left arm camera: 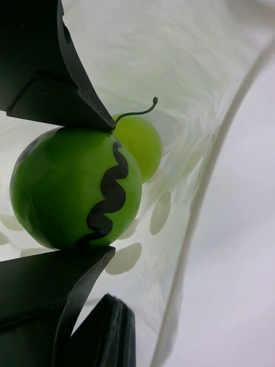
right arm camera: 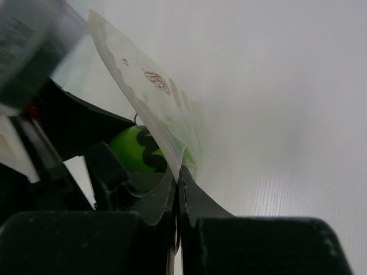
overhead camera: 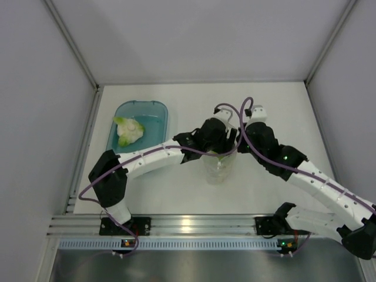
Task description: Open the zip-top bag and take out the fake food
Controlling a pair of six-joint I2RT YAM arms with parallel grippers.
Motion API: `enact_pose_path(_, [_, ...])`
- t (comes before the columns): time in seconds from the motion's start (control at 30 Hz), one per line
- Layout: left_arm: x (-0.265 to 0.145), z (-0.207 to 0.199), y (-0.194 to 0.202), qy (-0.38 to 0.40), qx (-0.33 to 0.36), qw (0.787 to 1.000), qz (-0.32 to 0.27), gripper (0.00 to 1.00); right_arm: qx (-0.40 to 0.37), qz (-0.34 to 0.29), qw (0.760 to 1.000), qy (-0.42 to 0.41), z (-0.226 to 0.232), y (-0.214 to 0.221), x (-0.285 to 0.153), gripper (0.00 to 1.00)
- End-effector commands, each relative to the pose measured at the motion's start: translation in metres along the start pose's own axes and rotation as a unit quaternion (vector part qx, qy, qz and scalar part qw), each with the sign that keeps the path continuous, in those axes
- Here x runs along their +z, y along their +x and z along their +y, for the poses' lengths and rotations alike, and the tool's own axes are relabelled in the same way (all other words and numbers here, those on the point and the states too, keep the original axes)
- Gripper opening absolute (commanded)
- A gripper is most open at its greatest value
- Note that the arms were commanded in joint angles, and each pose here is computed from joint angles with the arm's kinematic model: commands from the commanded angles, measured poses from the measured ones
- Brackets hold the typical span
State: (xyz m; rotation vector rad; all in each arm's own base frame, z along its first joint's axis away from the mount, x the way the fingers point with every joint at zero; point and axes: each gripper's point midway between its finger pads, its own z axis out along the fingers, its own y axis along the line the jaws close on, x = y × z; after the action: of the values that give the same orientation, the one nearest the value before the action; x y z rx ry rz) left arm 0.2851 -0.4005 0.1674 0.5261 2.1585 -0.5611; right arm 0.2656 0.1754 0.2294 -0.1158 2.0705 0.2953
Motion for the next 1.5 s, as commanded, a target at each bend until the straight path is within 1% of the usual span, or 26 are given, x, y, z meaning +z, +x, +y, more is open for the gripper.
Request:
enact_pose_path(0.0, [-0.030, -0.020, -0.056, 0.047, -0.051, 0.994, -0.090, 0.00, 0.019, -0.033, 0.999, 0.027, -0.008, -0.007, -0.002, 0.00])
enact_pose_path(0.03, [-0.032, -0.020, -0.049, 0.052, -0.057, 0.993, -0.086, 0.00, 0.020, -0.038, 0.998, 0.036, -0.011, -0.007, -0.001, 0.00])
enact_pose_path(0.07, [-0.043, -0.025, -0.061, 0.067, -0.066, 0.990, -0.107, 0.00, 0.022, -0.041, 0.998, 0.043, -0.014, -0.007, 0.000, 0.00])
enact_pose_path(0.13, [-0.050, -0.024, -0.057, 0.078, -0.078, 0.987, -0.114, 0.00, 0.024, -0.045, 0.997, 0.051, -0.017, -0.006, 0.002, 0.00])
enact_pose_path(0.2, [-0.066, -0.031, -0.070, 0.105, -0.087, 0.981, -0.139, 0.00, 0.027, -0.046, 0.997, 0.056, -0.019, -0.004, 0.002, 0.00])
enact_pose_path(0.37, [-0.089, -0.042, -0.080, 0.152, -0.083, 0.970, -0.172, 0.00, 0.032, -0.053, 0.997, 0.047, -0.015, -0.009, 0.003, 0.00])
enact_pose_path(0.43, [-0.096, -0.049, -0.086, 0.178, -0.073, 0.963, -0.191, 0.00, 0.032, -0.052, 0.998, 0.033, -0.010, -0.009, 0.002, 0.00])
enact_pose_path(0.6, [-0.116, -0.057, -0.107, 0.213, -0.065, 0.943, -0.247, 0.00, 0.046, -0.067, 0.997, 0.016, -0.006, -0.011, 0.000, 0.00])
enact_pose_path(0.7, [-0.130, -0.063, -0.119, 0.236, -0.066, 0.929, -0.278, 0.00, 0.049, -0.067, 0.996, 0.021, -0.009, -0.009, 0.000, 0.00])
enact_pose_path(0.73, [-0.137, -0.068, -0.118, 0.257, -0.060, 0.924, -0.278, 0.00, 0.048, -0.065, 0.996, 0.027, -0.011, -0.007, 0.001, 0.00])
enact_pose_path(0.83, [-0.155, -0.069, -0.128, 0.265, -0.068, 0.915, -0.297, 0.00, 0.049, -0.059, 0.996, 0.051, -0.020, -0.004, 0.002, 0.00])
enact_pose_path(1.0, [-0.178, -0.062, -0.137, 0.261, -0.066, 0.907, -0.324, 0.00, 0.062, -0.058, 0.994, 0.072, -0.029, -0.007, 0.002, 0.00])
enact_pose_path(1.07, [-0.187, -0.047, -0.144, 0.229, -0.077, 0.906, -0.347, 0.00, 0.062, -0.058, 0.994, 0.074, -0.031, -0.008, 0.002, 0.00])
enact_pose_path(1.1, [-0.182, -0.029, -0.143, 0.181, -0.089, 0.916, -0.348, 0.00, 0.062, -0.058, 0.994, 0.075, -0.031, -0.008, 0.001, 0.00])
enact_pose_path(1.13, [-0.189, -0.017, -0.147, 0.154, -0.099, 0.916, -0.356, 0.00, 0.062, -0.060, 0.993, 0.076, -0.032, -0.009, 0.000, 0.00])
enact_pose_path(1.17, [-0.188, -0.006, -0.146, 0.124, -0.104, 0.921, -0.353, 0.00, 0.062, -0.060, 0.993, 0.075, -0.032, -0.009, 0.000, 0.00])
enact_pose_path(1.2, [-0.187, 0.020, -0.145, 0.052, -0.114, 0.928, -0.352, 0.00, 0.061, -0.060, 0.993, 0.076, -0.033, -0.008, -0.001, 0.00])
enact_pose_path(1.27, [-0.189, 0.045, -0.142, -0.018, -0.108, 0.932, -0.345, 0.00, 0.057, -0.062, 0.994, 0.074, -0.034, -0.009, -0.003, 0.00])
enact_pose_path(1.3, [-0.194, 0.062, -0.146, -0.067, -0.113, 0.927, -0.350, 0.00, 0.057, -0.062, 0.994, 0.070, -0.033, -0.008, -0.004, 0.00])
enact_pose_path(1.33, [-0.191, 0.075, -0.136, -0.106, -0.103, 0.932, -0.331, 0.00, 0.057, -0.064, 0.994, 0.069, -0.033, -0.010, -0.005, 0.00])
enact_pose_path(1.43, [-0.188, 0.112, -0.120, -0.195, -0.089, 0.929, -0.300, 0.00, 0.055, -0.068, 0.994, 0.061, -0.033, -0.010, -0.009, 0.00])
enact_pose_path(1.47, [-0.188, 0.121, -0.116, -0.210, -0.089, 0.928, -0.293, 0.00, 0.053, -0.069, 0.994, 0.059, -0.034, -0.010, -0.011, 0.00])
